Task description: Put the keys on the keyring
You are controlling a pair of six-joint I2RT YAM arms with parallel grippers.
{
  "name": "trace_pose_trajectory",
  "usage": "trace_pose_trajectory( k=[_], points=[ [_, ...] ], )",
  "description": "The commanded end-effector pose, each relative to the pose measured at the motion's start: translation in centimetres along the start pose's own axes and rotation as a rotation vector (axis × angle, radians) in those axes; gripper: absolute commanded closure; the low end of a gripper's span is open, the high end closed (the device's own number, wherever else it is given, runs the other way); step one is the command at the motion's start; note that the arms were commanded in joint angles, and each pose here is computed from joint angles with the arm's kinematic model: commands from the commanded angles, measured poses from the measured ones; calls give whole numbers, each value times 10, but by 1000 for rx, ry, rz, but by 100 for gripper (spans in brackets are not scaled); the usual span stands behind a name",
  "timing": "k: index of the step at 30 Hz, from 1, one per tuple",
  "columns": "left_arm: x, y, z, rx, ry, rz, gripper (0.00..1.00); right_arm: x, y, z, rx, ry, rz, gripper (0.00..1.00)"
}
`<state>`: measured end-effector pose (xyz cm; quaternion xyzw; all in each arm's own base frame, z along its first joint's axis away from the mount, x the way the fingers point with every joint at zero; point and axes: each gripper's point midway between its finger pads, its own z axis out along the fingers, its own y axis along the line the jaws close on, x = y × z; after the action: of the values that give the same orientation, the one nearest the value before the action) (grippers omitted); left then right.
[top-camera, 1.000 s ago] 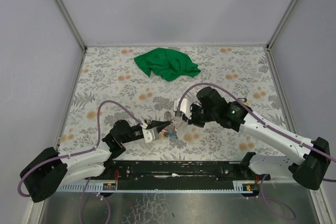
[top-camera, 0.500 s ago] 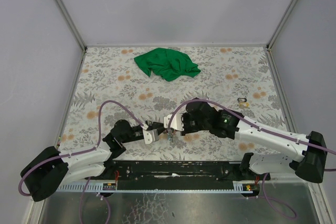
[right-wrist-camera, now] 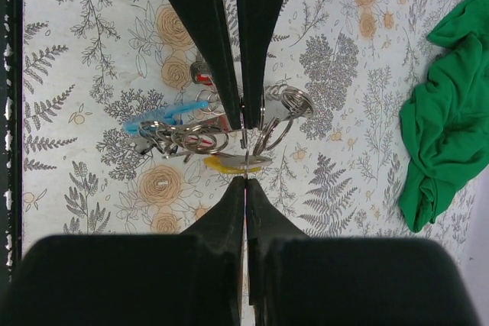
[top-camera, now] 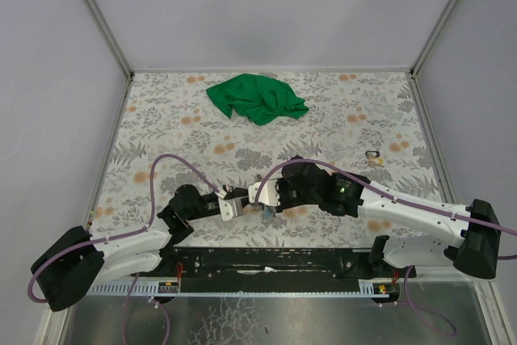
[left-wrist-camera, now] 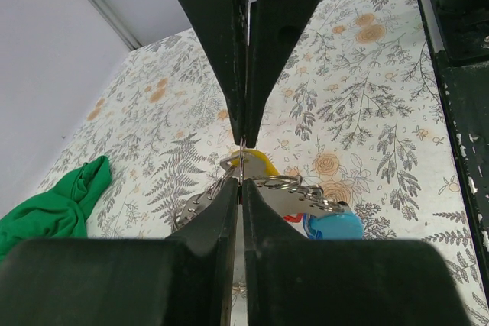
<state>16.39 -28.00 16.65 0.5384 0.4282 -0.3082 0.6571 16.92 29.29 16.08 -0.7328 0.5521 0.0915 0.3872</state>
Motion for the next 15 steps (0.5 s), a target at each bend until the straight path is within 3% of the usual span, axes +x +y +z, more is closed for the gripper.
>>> trace_pose_trajectory(
  k=[1,15],
  points=[
    [-30,18,2,-59,-103,59,100,-9,-9,1,50,-32,-28,100],
    [-30,19,2,-64,-103,58,100,-15,-7,-1,42,-62,-18,100]
  ],
)
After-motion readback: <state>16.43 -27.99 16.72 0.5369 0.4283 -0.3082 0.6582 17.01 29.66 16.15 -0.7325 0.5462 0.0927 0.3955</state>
